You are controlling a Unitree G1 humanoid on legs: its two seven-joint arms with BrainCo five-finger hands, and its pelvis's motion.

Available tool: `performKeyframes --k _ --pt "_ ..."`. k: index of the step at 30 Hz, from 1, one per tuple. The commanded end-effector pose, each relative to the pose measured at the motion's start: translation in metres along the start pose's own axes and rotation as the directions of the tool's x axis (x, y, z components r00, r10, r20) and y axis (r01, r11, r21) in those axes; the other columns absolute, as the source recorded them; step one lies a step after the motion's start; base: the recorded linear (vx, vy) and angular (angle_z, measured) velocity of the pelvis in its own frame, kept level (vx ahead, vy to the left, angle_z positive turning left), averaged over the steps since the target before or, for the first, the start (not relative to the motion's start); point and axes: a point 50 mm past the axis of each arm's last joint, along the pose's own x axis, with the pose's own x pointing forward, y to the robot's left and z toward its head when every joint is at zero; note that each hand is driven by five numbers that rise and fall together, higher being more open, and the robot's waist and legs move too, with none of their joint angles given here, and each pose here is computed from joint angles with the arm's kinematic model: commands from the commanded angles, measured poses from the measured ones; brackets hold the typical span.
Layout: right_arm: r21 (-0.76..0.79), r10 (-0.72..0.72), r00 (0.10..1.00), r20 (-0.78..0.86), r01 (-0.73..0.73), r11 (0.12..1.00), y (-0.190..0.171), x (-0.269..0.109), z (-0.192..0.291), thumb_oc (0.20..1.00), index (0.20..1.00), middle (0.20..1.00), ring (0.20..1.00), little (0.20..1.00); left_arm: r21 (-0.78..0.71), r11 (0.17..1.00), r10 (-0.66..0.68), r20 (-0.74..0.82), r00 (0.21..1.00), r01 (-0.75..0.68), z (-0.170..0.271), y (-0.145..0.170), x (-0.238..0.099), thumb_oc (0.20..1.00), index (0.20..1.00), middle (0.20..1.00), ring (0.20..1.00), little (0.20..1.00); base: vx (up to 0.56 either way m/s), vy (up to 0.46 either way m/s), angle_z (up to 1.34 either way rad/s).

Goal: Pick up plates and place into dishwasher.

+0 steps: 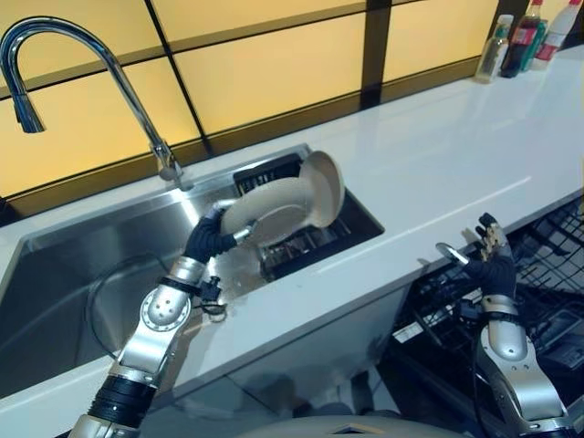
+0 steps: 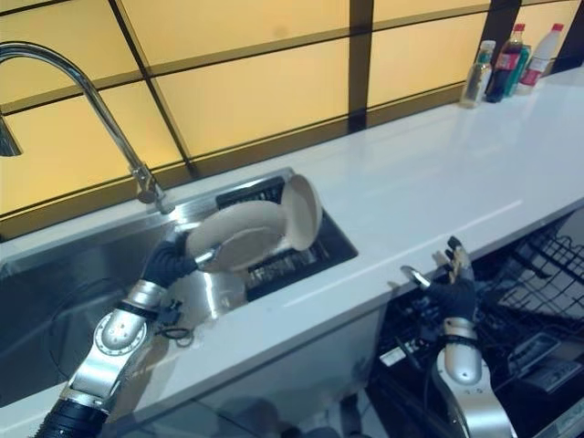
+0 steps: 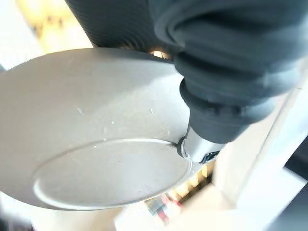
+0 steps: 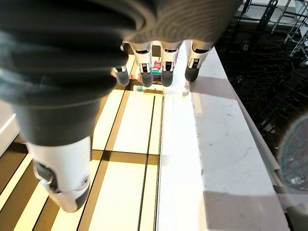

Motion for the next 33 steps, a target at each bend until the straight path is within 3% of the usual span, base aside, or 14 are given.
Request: performKeyframes --k 1,7,14,27,33 --pt "0.057 0.431 0.759 0.488 -0.521 0.852 0.076 0.018 0.093 1.000 1.000 1.000 1.000 1.000 -0.109 0.976 -0.166 0.181 0.969 0.188 0.038 -0.006 0.023 0.200 0.200 0.200 0.200 0.200 -0.07 -0.021 -0.08" --pt "-0.035 0.598 0.582 0.551 -0.700 0.714 0.083 0.012 0.108 1.000 1.000 1.000 1.000 1.000 -0.140 0.957 -0.230 0.165 0.959 0.253 0.039 -0.009 0.022 0.200 0.200 0.200 0.200 0.200 -0.02 -0.017 0.23" --pt "-0.083 0.662 0.475 0.579 -0.774 0.628 0.088 0.009 0.117 1.000 1.000 1.000 1.000 1.000 -0.137 0.954 -0.248 0.143 0.958 0.268 0.037 -0.009 0.022 0.200 0.200 0.200 0.200 0.200 -0.01 -0.007 0.34" --pt "-0.088 0.688 0.471 0.551 -0.788 0.610 0.093 0.007 0.113 1.000 1.000 1.000 1.000 1.000 -0.133 0.952 -0.257 0.140 0.956 0.276 0.037 -0.011 0.024 0.200 0.200 0.200 0.200 0.200 0.00 0.000 0.00" --pt "-0.033 0.768 0.427 0.477 -0.865 0.501 0.104 0.004 0.101 1.000 1.000 1.000 1.000 1.000 -0.149 0.947 -0.262 0.149 0.953 0.284 0.036 -0.014 0.027 0.200 0.200 0.200 0.200 0.200 0.00 0.000 0.00"
